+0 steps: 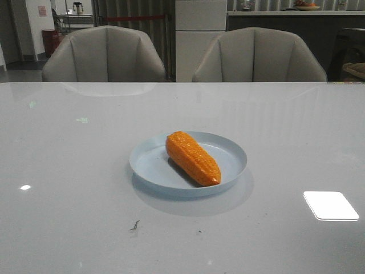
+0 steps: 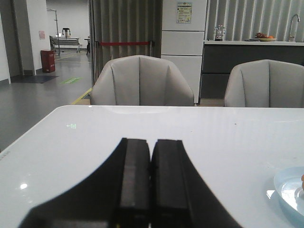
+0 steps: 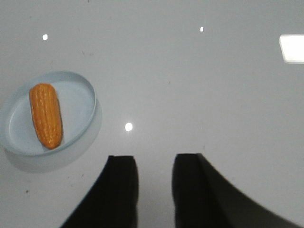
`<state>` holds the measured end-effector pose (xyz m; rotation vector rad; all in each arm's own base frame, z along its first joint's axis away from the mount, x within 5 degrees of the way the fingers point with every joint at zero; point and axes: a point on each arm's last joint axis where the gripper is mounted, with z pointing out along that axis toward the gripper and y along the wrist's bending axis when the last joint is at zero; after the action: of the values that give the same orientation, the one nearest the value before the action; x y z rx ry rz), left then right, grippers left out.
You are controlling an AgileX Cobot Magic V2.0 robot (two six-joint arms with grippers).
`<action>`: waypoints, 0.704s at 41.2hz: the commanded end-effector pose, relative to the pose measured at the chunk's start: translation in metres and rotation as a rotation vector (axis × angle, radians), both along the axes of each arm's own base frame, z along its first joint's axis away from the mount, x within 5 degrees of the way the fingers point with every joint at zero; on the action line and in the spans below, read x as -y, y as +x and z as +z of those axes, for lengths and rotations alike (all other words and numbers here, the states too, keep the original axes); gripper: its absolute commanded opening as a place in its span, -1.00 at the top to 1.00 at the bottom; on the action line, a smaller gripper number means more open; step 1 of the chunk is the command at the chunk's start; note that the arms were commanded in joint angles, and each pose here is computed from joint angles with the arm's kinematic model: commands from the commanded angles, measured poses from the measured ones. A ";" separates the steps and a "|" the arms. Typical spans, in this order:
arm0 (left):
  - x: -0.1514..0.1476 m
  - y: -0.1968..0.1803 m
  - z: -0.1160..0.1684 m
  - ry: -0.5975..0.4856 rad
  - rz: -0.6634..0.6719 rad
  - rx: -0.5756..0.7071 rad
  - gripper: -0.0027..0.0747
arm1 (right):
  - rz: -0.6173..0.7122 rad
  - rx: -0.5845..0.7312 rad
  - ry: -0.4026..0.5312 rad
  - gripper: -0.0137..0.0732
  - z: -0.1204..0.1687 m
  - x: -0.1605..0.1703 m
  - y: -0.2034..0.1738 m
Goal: Place corn on plate with both arms
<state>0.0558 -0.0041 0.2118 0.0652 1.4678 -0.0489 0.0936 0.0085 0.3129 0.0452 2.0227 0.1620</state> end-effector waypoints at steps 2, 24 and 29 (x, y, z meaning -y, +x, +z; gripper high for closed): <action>-0.001 0.000 -0.005 -0.007 0.005 0.049 0.69 | -0.041 0.278 0.016 0.56 0.005 0.003 -0.015; -0.001 0.000 -0.005 -0.007 0.005 0.049 0.69 | -0.140 0.709 0.020 0.60 -0.087 0.012 -0.042; -0.001 0.000 -0.005 -0.007 0.005 0.049 0.69 | -0.129 0.649 0.019 0.60 -0.092 0.011 -0.041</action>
<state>0.0558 -0.0041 0.2118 0.0652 1.4678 -0.0489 0.0565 -0.0010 0.2067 0.1127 1.4729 0.0999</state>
